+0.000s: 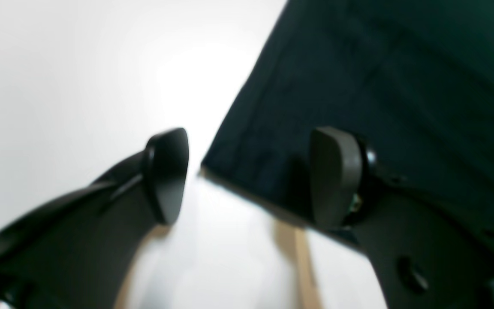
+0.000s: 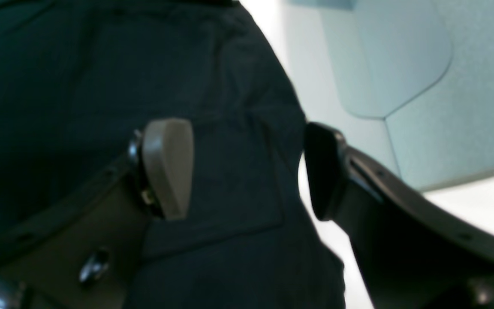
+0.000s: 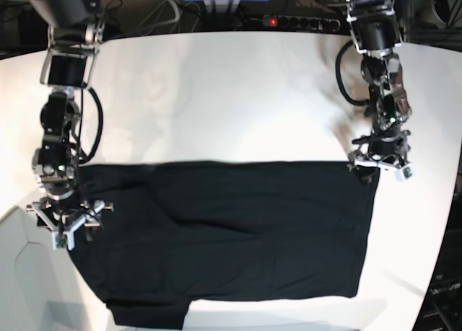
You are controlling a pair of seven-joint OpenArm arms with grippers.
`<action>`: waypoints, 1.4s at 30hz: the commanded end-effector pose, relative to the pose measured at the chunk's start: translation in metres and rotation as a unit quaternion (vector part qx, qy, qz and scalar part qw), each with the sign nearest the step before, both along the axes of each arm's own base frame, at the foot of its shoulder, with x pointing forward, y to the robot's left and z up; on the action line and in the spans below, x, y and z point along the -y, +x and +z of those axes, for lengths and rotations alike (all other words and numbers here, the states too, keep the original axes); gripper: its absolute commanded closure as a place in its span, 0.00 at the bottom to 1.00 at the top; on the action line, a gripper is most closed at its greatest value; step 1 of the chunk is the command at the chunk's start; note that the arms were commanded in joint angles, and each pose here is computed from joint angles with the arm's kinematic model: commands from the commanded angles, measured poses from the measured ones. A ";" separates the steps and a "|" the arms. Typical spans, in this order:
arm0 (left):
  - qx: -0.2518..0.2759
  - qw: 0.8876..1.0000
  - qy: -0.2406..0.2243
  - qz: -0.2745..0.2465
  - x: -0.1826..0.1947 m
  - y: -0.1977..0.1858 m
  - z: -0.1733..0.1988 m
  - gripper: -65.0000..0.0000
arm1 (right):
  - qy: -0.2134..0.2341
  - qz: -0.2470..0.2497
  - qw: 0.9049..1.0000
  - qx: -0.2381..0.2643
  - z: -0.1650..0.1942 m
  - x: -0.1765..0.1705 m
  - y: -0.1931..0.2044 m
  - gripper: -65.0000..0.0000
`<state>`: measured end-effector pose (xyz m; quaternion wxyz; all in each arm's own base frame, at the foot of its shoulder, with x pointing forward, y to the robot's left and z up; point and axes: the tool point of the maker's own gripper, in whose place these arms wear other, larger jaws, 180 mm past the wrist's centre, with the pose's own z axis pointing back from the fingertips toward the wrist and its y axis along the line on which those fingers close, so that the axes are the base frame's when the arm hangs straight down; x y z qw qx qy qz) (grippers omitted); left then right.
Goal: Fold the T-shirt properly
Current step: 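Carry the lifted shoulder edge across the shirt toward the hem, then drag the shirt back toward the robot and lay it flat, releasing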
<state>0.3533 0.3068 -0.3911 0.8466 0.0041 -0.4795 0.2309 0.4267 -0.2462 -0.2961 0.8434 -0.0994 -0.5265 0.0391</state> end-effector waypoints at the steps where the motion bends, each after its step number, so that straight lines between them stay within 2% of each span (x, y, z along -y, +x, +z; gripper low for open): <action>1: 0.029 0.999 0.014 0.000 -0.007 0.009 0.019 0.35 | -0.009 0.001 1.000 0.030 0.019 0.003 0.002 0.36; 5: 0.018 1.000 0.008 0.000 -0.006 0.004 0.009 0.35 | -0.013 0.000 1.000 0.012 0.002 0.004 -0.021 0.36; 11: 0.001 1.000 -0.003 0.004 -0.005 0.007 -0.005 0.37 | -0.001 -0.061 0.998 -0.005 -0.013 0.048 -0.039 0.36; 14: -0.009 1.000 -0.010 0.008 -0.006 0.008 -0.013 0.52 | 0.002 -0.084 0.996 -0.029 -0.028 0.074 -0.047 0.36; 17: -0.013 1.000 -0.013 0.011 -0.007 0.008 -0.017 0.70 | -0.002 -0.055 0.997 -0.059 -0.044 0.076 -0.052 0.36; 21: -0.022 1.000 -0.016 0.013 -0.007 0.007 -0.023 0.96 | 0.016 -0.081 0.993 -0.087 -0.068 0.093 -0.064 0.35; 22: -0.022 1.000 -0.016 0.013 -0.007 0.007 -0.023 1.00 | 0.020 -0.087 0.991 -0.096 -0.075 0.097 -0.068 0.35; 33: -0.023 0.999 -0.016 0.016 -0.009 0.004 -0.024 0.99 | 0.039 -0.106 0.982 -0.151 -0.113 0.112 -0.081 0.36; 35: -0.024 0.999 -0.016 0.016 -0.009 0.004 -0.025 0.99 | 0.039 -0.106 0.982 -0.153 -0.114 0.113 -0.082 0.41; 37: -0.025 0.999 -0.015 0.016 -0.009 0.003 -0.026 0.99 | 0.032 -0.108 0.981 -0.159 -0.115 0.119 -0.088 0.51; 42: -0.027 0.999 -0.014 0.016 -0.010 0.002 -0.026 0.99 | 0.029 -0.109 0.980 -0.161 -0.117 0.121 -0.093 0.93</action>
